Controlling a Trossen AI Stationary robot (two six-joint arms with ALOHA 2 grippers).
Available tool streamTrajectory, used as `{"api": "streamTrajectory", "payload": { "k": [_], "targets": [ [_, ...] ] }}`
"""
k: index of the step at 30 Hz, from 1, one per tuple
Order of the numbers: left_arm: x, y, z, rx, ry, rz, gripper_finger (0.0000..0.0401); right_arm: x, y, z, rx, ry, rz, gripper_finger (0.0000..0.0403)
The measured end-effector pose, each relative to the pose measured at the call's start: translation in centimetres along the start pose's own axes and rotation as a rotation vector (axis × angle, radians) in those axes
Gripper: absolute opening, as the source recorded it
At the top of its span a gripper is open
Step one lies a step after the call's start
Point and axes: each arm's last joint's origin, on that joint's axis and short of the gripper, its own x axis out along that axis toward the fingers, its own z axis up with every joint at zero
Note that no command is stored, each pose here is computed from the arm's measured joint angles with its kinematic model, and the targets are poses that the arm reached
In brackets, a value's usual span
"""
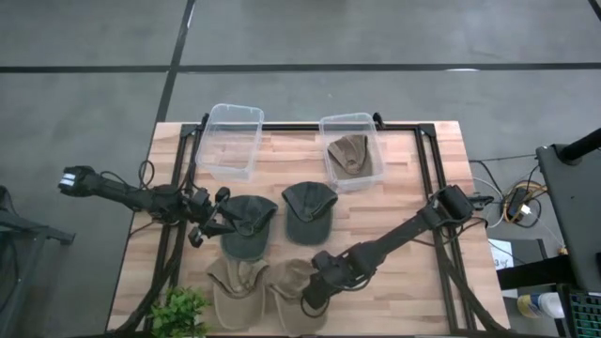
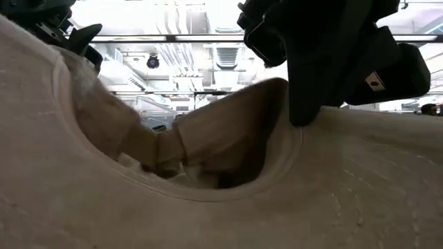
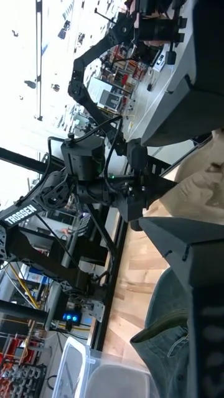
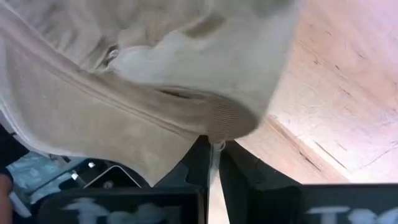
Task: Pick & Place hat
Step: Put the right brown cap into the right transparent bin
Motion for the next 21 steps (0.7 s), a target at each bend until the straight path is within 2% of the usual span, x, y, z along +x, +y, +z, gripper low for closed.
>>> {"api": "streamTrajectory", "payload": {
  "k": [12, 21],
  "targets": [
    [0.0, 0.0, 0.0, 0.0, 0.0, 0.0, 0.0188, -1.0, 0.6, -0.2, -0.017, -0.004, 0.028, 0.0014],
    [0.0, 0.0, 0.0, 0.0, 0.0, 0.0, 0.0188, -6.1, 0.6, -0.2, -0.061, -0.082, -0.001, 0.0013]
  ]
}}
